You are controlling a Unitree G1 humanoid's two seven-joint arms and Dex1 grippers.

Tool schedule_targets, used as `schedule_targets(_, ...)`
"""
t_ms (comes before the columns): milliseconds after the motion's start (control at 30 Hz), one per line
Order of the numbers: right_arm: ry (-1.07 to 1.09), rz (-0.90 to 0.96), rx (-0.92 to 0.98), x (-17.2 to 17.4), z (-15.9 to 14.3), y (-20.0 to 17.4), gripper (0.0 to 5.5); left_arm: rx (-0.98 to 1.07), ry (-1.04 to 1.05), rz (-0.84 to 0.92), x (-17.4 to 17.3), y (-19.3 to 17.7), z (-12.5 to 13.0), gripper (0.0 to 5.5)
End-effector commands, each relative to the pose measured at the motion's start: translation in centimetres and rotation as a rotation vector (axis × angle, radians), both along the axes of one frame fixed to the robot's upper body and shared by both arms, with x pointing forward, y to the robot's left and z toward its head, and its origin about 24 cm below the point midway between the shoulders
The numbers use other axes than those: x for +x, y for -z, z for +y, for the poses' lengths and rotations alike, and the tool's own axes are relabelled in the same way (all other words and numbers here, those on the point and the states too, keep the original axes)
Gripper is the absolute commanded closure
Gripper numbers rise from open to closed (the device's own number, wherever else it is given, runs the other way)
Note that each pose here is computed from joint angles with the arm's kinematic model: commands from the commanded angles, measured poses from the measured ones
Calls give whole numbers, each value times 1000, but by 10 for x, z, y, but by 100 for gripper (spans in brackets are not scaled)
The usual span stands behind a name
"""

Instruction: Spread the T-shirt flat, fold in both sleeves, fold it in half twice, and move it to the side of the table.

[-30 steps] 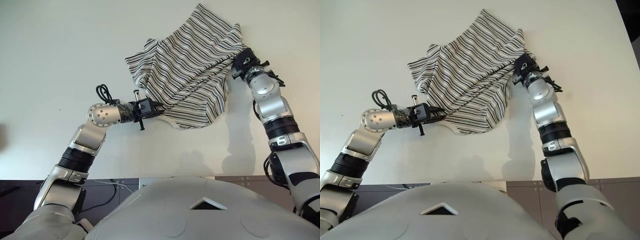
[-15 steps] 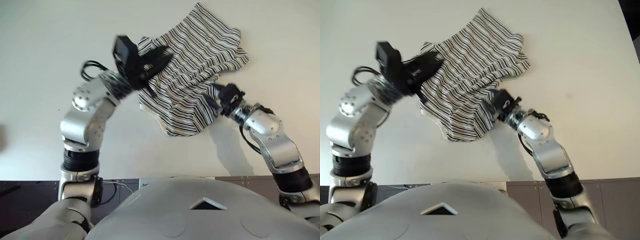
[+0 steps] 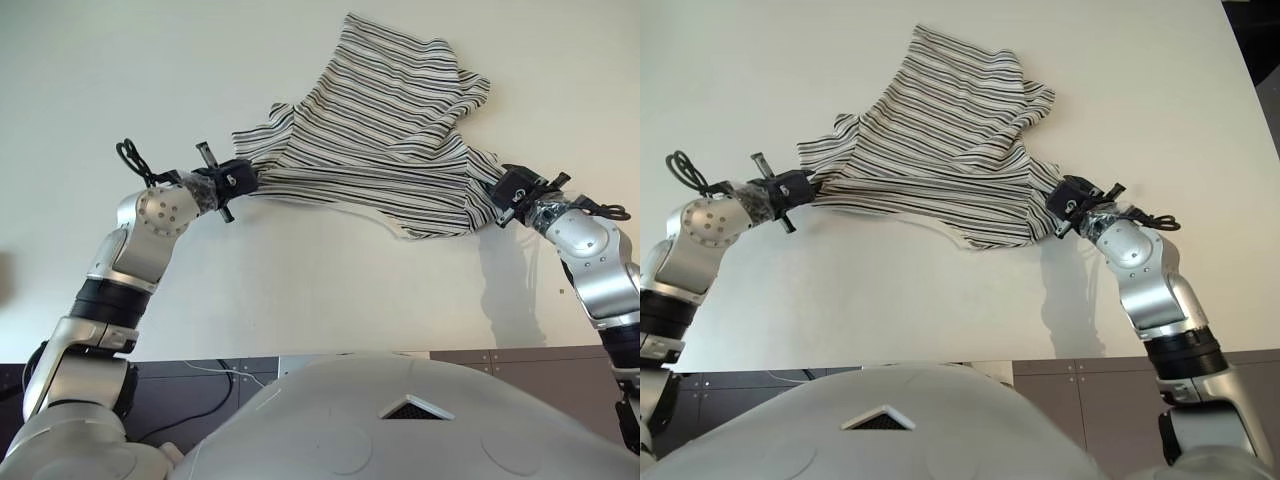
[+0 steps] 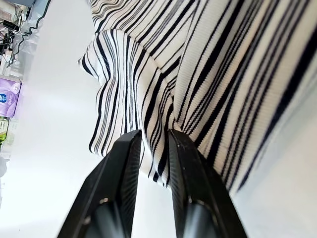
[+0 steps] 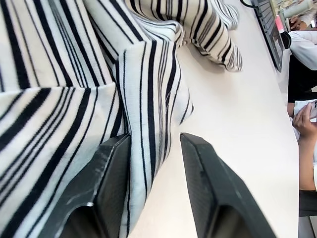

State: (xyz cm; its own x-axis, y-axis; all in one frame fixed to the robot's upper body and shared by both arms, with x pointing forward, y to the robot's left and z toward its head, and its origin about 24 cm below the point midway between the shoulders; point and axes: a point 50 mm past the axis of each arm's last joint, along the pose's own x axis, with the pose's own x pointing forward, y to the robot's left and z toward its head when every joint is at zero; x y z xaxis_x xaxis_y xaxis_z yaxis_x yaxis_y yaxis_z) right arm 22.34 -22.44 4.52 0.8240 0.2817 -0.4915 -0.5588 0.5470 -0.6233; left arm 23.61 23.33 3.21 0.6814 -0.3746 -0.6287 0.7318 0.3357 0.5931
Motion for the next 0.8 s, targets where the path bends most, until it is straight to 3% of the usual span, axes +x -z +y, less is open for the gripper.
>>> schedule_targets(33, -20, -204, 312, -13, 26, -52, 371, -323, -70, -90, -18, -28, -30, 453)
schedule_targets(100, -97, -155, 344, -33, 35, -61, 371, -514, -103, -128, -27, -52, -46, 453)
schedule_targets(167, -201, -70, 267, -54, 38, -60, 371, -530, -94, -156, -36, -67, -46, 453)
schedule_targets(267, -385, 61, 13, -87, 40, -30, 371, -408, -147, -182, -24, -76, -7, 453)
schedule_targets(367, -504, 122, -62, -106, 49, -16, 371, -61, 87, -129, -31, -54, 18, 453)
schedule_targets(433, -538, 115, -106, -107, 51, -13, 371, 83, 216, -51, -41, -39, 32, 453)
schedule_targets(667, -522, 39, -301, -80, 49, 13, 371, 223, 429, 128, -61, -1, 41, 453)
schedule_targets(800, -522, -28, -406, -71, 42, 22, 371, 264, 433, 13, -45, 10, 40, 453)
